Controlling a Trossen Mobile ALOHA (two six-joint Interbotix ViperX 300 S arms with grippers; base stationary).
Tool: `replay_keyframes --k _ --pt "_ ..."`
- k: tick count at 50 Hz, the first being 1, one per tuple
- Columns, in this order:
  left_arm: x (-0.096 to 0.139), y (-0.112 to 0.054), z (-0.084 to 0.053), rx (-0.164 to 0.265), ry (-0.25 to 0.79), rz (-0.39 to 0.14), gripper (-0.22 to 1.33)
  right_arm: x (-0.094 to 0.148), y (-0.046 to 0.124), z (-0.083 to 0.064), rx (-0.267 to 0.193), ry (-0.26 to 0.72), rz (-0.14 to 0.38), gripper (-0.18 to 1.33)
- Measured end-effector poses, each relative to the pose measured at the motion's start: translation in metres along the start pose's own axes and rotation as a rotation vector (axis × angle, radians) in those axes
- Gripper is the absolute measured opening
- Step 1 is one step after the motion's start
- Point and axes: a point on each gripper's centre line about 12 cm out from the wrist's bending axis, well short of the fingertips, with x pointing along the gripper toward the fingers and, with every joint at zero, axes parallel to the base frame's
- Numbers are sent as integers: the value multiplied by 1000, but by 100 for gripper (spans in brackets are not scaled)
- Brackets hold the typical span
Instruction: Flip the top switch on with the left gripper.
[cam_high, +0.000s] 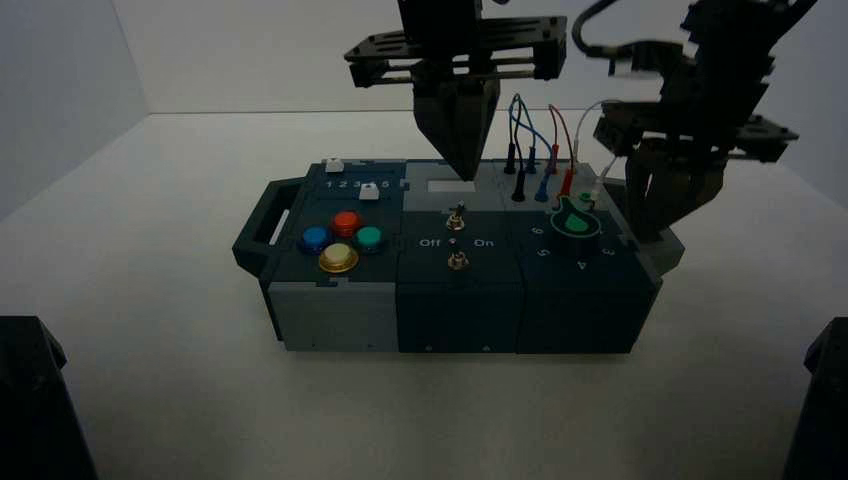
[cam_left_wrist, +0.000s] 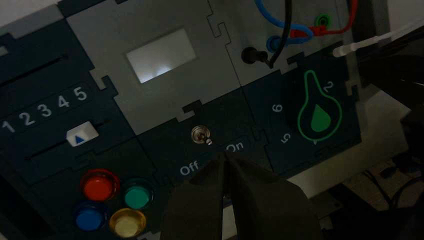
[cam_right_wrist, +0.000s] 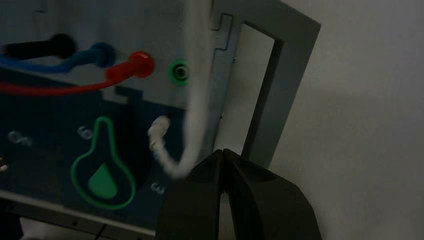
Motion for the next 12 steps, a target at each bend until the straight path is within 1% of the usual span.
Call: replay_keyframes --k 2,5,12 --pt "-1 1 0 -3 0 0 -16 -3 1 0 1 -4 3 -15" --pt "0 2 -1 -3 4 2 -16 -8 4 -3 -15 -7 7 -14" --pt "2 4 -6 2 15 10 -16 -18 6 -5 -27 -22 15 -14"
